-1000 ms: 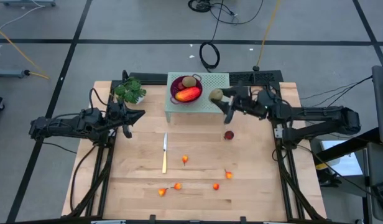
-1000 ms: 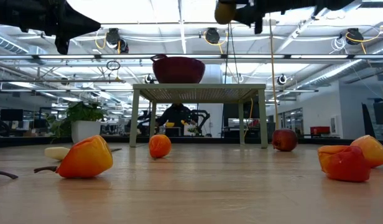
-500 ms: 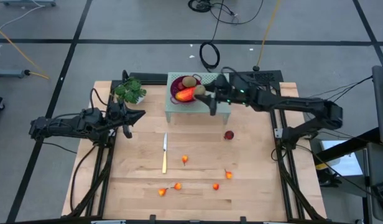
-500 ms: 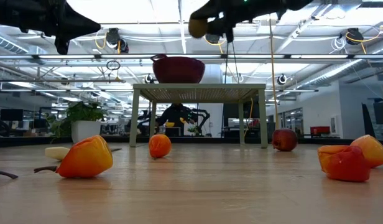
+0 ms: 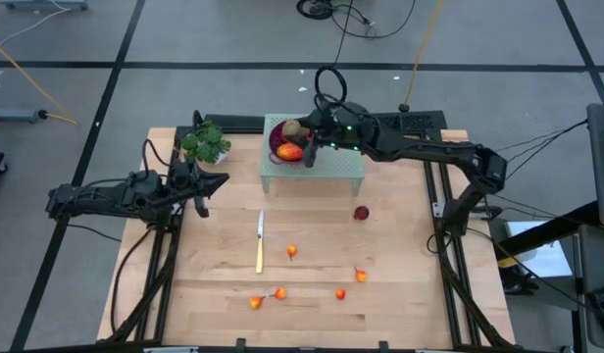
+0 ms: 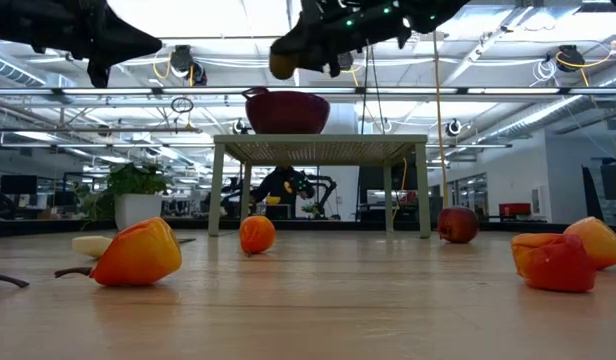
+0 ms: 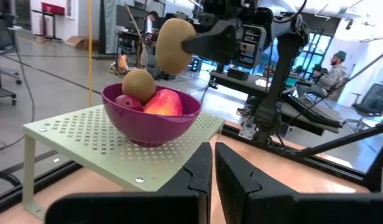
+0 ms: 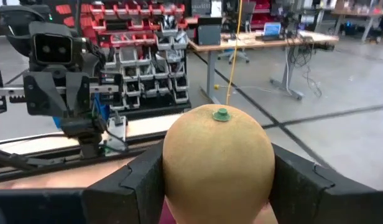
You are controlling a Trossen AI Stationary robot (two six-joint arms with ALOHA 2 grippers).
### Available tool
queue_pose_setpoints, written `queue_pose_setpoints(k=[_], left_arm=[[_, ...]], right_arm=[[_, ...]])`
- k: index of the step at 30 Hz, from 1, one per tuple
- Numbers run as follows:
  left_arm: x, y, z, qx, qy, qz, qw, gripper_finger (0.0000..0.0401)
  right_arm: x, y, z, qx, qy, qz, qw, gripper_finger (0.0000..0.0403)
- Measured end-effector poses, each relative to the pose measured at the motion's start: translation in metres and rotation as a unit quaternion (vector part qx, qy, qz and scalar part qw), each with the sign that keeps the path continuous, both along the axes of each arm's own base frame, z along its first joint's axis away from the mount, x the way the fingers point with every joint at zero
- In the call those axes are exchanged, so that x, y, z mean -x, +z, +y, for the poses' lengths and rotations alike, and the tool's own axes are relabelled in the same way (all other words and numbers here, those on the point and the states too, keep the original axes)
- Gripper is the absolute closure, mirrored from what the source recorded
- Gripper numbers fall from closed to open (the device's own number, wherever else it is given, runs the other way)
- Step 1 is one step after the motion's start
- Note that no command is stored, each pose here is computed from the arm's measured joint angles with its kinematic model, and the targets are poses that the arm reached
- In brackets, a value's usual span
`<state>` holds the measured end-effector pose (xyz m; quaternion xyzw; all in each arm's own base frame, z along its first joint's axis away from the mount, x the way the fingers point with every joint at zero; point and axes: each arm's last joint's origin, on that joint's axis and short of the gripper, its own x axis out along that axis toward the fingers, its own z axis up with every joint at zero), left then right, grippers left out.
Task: Pick & Place Fruit
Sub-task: Put the kiwi into the strainer bowl on the shelf
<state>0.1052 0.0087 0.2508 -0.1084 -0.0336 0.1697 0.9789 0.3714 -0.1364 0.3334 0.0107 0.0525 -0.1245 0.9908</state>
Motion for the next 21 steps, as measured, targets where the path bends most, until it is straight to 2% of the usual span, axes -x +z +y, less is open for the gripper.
queue_pose_setpoints(k=[4,8,21], left_arm=[[0.0,0.0,0.0,0.0,0.004,0.0,1.0,0.0382],[0.0,0.0,0.0,0.003,0.004,-0.002,1.0,0.0382],[0.0,0.0,0.0,0.004,0.004,-0.003,1.0,0.0382]], right_arm=[[-0.013,-0.008,-0.004,0.007,0.013,-0.007,1.0,0.0187],[-0.019,-0.017,-0.006,-0.01,0.012,0.001,1.0,0.0186],[-0.021,-0.019,-0.006,-0.028,0.012,-0.001,1.0,0.0186]])
